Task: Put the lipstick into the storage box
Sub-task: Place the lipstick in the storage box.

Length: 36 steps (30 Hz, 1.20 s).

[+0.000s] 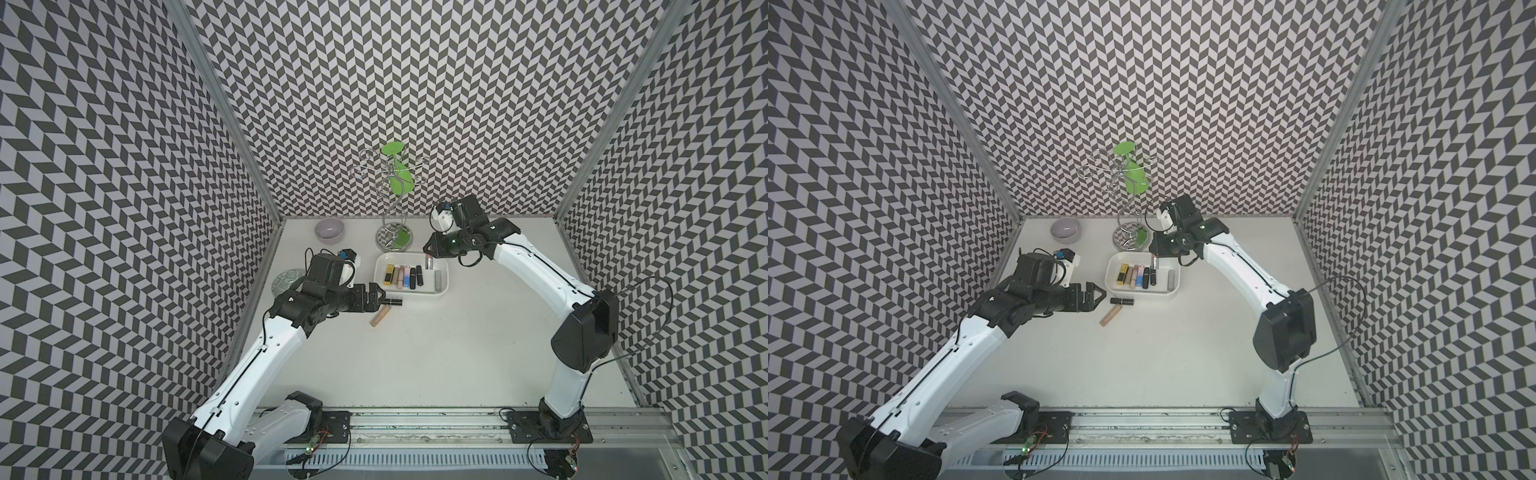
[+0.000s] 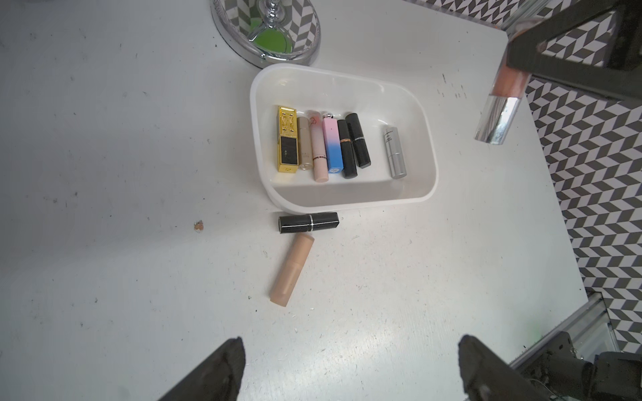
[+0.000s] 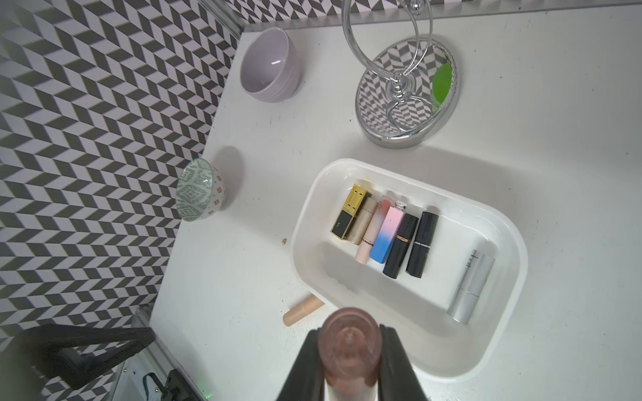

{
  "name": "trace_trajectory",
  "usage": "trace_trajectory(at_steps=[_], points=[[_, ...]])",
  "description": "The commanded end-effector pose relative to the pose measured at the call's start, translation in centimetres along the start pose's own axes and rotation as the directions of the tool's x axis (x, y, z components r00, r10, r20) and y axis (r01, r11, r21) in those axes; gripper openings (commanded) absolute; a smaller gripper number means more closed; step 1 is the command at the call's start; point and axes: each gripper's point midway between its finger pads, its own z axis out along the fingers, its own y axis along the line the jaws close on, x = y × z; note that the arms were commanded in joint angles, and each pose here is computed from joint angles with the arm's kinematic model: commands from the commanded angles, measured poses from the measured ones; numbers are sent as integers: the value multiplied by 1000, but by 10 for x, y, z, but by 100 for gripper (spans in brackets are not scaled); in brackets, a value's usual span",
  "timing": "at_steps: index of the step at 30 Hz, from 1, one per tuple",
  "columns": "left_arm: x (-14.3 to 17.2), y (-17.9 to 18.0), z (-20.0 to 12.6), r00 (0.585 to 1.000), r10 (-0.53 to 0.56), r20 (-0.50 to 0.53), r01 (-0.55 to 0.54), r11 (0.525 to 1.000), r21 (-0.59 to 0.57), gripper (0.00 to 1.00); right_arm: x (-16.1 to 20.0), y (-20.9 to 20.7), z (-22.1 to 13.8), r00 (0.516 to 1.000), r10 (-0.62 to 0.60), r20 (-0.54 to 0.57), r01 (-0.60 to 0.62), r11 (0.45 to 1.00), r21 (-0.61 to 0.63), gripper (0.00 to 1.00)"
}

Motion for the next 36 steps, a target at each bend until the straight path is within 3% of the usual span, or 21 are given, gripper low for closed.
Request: trace_trajectory(at_steps=[1, 19, 36], points=[[11, 7, -2, 1000, -3, -17, 3, 1000, -21, 99, -2, -8, 7, 999, -34, -18, 34, 999, 36, 17], [30, 19, 23, 994, -39, -98, 35, 998, -44, 99, 12, -51, 84, 986, -24, -164, 40, 995, 92, 18], [22, 27, 54, 988, -33, -148, 25, 998, -55, 99, 21, -90, 119, 978, 33, -207, -12, 995, 103, 18]])
